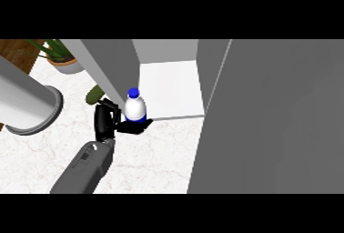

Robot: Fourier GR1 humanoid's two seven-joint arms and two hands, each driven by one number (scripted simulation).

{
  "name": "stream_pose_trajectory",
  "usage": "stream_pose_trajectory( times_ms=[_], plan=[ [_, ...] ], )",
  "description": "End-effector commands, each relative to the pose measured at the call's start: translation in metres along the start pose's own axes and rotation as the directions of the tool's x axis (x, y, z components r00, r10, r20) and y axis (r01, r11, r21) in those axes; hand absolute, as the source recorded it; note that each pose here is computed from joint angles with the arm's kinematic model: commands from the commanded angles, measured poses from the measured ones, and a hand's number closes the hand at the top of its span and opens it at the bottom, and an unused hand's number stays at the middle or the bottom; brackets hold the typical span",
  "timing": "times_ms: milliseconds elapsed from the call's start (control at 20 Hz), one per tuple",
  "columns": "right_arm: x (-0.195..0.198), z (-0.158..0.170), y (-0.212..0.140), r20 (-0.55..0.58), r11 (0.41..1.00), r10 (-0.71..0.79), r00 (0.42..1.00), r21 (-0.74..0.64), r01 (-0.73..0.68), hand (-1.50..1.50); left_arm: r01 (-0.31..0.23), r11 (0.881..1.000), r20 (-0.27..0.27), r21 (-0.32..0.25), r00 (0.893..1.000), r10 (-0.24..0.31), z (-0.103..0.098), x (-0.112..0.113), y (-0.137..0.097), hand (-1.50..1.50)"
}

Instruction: Pick up the bottled water, place it into the cabinet and close the cabinet

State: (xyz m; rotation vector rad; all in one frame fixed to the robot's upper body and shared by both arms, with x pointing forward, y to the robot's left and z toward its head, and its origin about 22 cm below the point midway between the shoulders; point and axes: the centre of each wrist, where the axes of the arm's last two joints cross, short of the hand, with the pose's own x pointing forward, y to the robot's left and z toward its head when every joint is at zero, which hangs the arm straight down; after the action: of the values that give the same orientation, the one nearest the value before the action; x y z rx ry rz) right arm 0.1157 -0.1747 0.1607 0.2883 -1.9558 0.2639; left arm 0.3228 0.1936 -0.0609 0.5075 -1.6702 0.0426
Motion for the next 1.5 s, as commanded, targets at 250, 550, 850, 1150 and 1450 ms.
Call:
stream_pose_trajectory(
  times_ms=[250,550,850,1150,1450],
  plan=[
    [0.011,0.005,-0.001,0.012,0.999,-0.019,1.000,0.042,0.018,-1.50,-0.081,0.994,0.083,-0.079,0.993,0.088,-0.040,0.074,-0.061,-1.50],
    [0.012,0.004,-0.001,0.030,0.999,-0.029,0.999,0.046,0.028,-1.50,-0.112,0.990,0.074,-0.090,0.990,0.119,-0.039,0.074,-0.060,-1.50],
    [0.007,0.004,-0.001,0.021,0.999,-0.024,0.999,0.040,0.023,-1.50,-0.088,0.989,0.133,-0.116,0.986,0.103,-0.047,0.085,-0.056,-1.50],
    [0.000,0.001,-0.002,0.019,0.999,-0.015,1.000,0.044,0.014,-1.50,-0.204,0.950,0.156,-0.238,0.957,0.245,-0.035,0.092,-0.061,-1.50],
    [-0.002,0.000,-0.002,0.019,0.999,-0.007,1.000,0.032,0.006,-1.50,-0.326,0.878,0.132,-0.352,0.911,0.391,-0.026,0.100,-0.058,-1.50]
  ],
)
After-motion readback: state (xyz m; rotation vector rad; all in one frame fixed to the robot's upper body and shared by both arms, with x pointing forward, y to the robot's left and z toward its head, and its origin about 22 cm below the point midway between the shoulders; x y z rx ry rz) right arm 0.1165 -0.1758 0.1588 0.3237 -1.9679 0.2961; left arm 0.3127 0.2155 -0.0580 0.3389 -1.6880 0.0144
